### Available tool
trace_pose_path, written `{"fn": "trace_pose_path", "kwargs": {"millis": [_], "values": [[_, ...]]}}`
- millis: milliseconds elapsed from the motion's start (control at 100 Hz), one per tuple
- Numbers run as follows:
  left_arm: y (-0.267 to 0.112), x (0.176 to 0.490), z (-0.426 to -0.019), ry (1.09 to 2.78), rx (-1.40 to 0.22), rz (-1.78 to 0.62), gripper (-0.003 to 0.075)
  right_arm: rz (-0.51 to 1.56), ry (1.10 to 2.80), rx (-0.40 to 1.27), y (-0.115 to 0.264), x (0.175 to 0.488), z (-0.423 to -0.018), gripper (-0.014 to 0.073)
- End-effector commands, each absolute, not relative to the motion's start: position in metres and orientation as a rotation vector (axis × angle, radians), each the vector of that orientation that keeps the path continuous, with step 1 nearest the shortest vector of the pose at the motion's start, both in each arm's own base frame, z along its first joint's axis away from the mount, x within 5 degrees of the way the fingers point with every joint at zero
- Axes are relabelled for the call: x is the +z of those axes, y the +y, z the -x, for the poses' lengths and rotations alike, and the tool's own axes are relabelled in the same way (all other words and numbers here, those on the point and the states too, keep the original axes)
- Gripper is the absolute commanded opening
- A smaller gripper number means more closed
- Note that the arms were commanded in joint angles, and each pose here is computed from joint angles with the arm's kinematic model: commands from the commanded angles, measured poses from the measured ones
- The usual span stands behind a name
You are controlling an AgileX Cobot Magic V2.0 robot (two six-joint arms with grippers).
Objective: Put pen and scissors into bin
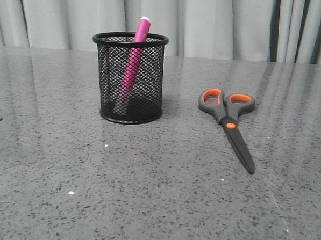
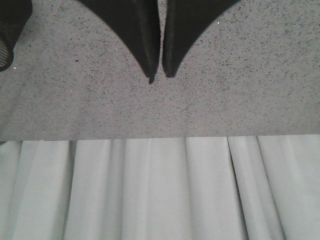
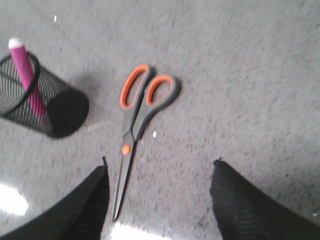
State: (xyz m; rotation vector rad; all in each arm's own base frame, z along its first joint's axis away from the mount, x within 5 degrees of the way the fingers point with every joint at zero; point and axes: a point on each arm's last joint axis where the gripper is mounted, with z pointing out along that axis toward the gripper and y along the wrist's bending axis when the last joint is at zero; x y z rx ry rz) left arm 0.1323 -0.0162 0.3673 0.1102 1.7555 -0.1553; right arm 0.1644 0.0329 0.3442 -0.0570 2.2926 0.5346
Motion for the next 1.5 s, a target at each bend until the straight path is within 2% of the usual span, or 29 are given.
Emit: {"fn": "trace_pose_path", "kwargs": {"millis": [0,180,300,530,640,750,1010,1250,1490], "values": [[-0.014,0.383,-0.132,1.659,-0.158,-0.065,-0.0022,0.112,2.286,0.536,0.034,0.359,-0.177,0.04],[-0.014,0.383,-0.132,1.659,-0.158,-0.065,-0.0022,0.223,2.288,0.57,0.054,0.365,-0.19,0.04],[-0.014,0.383,-0.132,1.659,-0.158,-0.065,-0.0022,0.272,2.328,0.549,0.072,0.357,-0.2,0.04],[-0.014,0.383,-0.132,1.659,-0.158,-0.065,-0.0022,0.465,2.455,0.366,0.118,0.34,-0.22,0.04],[-0.014,0.383,-0.132,1.659,-0.158,-0.065,-0.0022,0.479,2.543,0.201,0.135,0.332,-0.235,0.0399],[-0.014,0.383,-0.132,1.659,-0.158,-0.065,-0.0022,0.474,2.604,0.125,0.148,0.323,-0.251,0.0399],[-0.014,0.383,-0.132,1.656,-0.157,-0.064,-0.0022,0.412,2.681,0.118,0.164,0.302,-0.276,0.0398],[-0.014,0.383,-0.132,1.654,-0.157,-0.063,-0.0022,0.318,2.648,0.178,0.171,0.297,-0.286,0.0398],[-0.014,0.384,-0.132,1.653,-0.156,-0.062,-0.0022,0.32,2.663,0.18,0.175,0.286,-0.292,0.0398]]}}
